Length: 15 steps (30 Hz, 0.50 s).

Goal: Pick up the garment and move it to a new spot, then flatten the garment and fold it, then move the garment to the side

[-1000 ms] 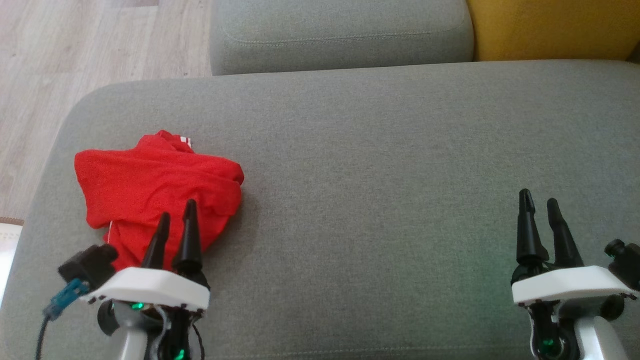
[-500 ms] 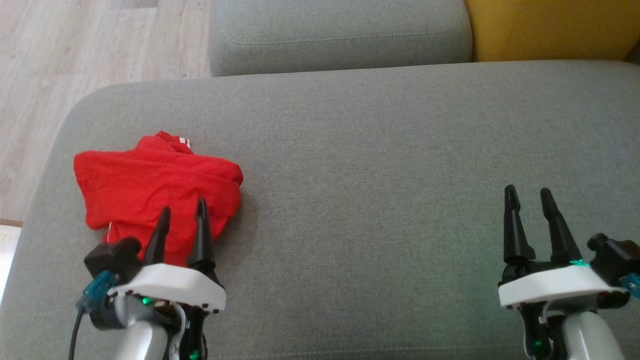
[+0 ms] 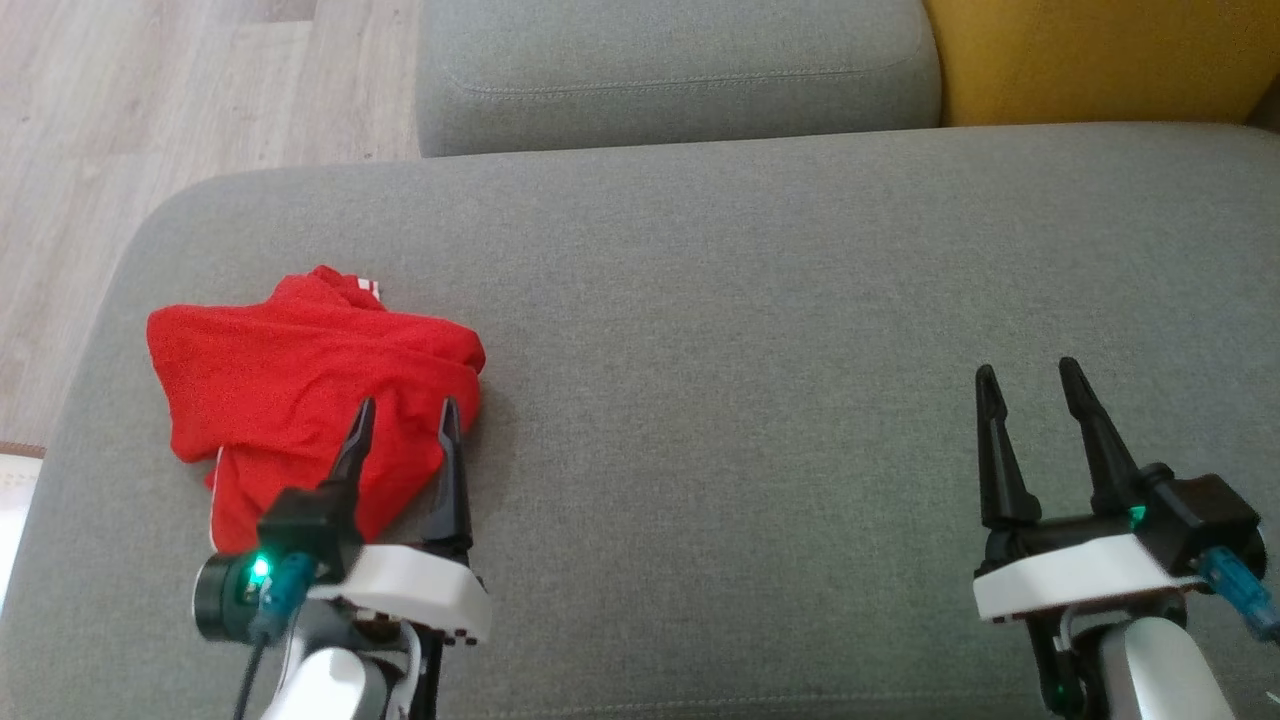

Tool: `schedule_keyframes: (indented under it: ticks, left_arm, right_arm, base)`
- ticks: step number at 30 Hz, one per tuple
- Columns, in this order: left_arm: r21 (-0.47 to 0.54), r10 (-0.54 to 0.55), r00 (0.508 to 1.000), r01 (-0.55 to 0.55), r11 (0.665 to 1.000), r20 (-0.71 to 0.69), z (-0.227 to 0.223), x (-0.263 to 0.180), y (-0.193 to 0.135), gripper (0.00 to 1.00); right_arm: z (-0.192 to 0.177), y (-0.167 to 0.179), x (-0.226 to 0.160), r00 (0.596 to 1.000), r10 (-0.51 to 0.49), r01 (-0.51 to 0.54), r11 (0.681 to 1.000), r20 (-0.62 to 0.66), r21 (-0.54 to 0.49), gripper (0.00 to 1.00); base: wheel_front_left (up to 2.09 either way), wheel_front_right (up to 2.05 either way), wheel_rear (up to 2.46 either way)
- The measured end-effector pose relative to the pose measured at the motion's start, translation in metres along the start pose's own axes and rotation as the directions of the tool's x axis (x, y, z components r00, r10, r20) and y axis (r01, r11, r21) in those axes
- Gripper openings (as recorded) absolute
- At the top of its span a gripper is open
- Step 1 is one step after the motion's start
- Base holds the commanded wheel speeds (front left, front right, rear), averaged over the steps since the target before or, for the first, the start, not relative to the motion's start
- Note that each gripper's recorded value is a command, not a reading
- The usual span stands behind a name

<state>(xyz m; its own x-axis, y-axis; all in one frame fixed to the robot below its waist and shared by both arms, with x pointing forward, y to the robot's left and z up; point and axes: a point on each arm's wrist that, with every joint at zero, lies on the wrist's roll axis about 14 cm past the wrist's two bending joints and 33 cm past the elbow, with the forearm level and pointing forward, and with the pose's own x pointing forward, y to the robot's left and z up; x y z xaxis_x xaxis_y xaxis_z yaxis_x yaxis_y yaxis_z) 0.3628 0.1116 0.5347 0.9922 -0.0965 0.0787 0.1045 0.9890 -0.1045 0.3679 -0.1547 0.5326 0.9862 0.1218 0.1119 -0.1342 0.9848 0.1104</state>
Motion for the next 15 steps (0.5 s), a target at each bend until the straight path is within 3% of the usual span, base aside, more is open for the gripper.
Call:
schedule_keyframes:
  ticks: [8,15]
  left_arm:
    - [0.052,0.008,0.998,-0.012,0.999,0.069,0.015,-0.002,-0.004,1.00]
    - [-0.054,0.021,0.990,-0.014,0.998,0.143,0.038,-0.001,-0.003,1.00]
  right_arm:
    - [0.015,0.010,0.003,0.997,0.036,-0.034,0.999,0.061,-0.041,1.00]
    - [0.013,0.009,0.002,0.997,0.018,-0.025,0.996,0.075,0.086,1.00]
  base:
    - [0.00,0.00,0.00]
    - [0.00,0.00,0.00]
